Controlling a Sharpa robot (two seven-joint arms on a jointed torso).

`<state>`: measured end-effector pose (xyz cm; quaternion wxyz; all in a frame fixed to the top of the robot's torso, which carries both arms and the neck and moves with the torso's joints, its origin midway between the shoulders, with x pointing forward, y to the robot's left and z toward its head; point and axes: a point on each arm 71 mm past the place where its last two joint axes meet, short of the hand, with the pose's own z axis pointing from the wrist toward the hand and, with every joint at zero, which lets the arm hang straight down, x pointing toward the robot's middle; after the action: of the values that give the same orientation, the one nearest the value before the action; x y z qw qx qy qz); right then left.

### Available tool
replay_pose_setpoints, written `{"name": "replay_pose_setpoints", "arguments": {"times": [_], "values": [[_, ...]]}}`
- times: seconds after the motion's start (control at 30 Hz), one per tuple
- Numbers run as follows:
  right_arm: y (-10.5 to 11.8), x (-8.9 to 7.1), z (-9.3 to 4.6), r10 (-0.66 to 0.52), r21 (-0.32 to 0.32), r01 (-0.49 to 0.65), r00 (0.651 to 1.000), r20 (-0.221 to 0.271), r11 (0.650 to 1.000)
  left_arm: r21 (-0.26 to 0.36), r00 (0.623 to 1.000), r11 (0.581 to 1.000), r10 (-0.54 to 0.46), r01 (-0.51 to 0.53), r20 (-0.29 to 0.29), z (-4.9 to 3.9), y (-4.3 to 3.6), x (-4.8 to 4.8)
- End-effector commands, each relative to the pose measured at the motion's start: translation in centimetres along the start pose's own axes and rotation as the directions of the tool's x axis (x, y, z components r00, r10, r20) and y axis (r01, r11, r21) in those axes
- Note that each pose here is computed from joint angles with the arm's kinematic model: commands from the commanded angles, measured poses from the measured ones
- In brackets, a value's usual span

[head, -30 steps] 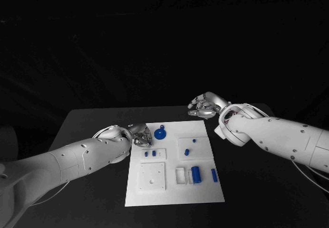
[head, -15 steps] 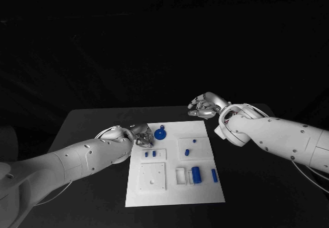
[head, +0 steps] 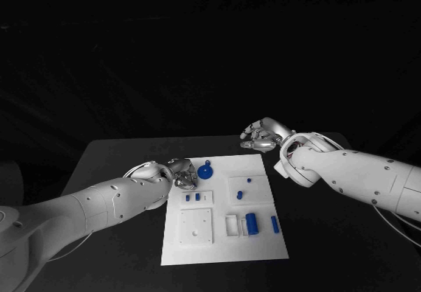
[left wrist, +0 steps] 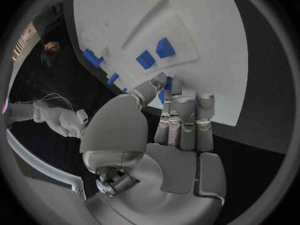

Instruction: Assemble the parts on the task board

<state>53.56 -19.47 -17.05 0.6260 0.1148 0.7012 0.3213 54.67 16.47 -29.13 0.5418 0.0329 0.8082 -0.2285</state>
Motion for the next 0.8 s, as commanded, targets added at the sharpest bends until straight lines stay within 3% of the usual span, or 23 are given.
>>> {"name": "replay_pose_setpoints", "arguments": {"times": [0.03,0.4,0.67,0.8], "values": [[0.2,0.1,0.0,-0.009,-0.011,0.009,1.000,-0.012,1.000,-0.007,0.996,0.999,0.038,-0.039,-0.084,-0.10,-0.18,1.69],[0.2,0.1,0.0,-0.009,-0.011,0.009,1.000,-0.013,1.000,0.064,0.977,0.976,0.212,-0.210,-0.028,-0.18,-1.61,2.34],[0.2,0.1,0.0,-0.009,-0.011,0.009,1.000,-0.012,1.000,0.072,0.976,0.973,0.217,-0.219,0.034,-0.26,-2.01,2.05],[0.1,0.1,0.0,-0.009,-0.011,0.009,1.000,-0.012,1.000,0.074,0.978,0.975,0.207,-0.209,0.035,-0.29,-2.06,2.06]]}}
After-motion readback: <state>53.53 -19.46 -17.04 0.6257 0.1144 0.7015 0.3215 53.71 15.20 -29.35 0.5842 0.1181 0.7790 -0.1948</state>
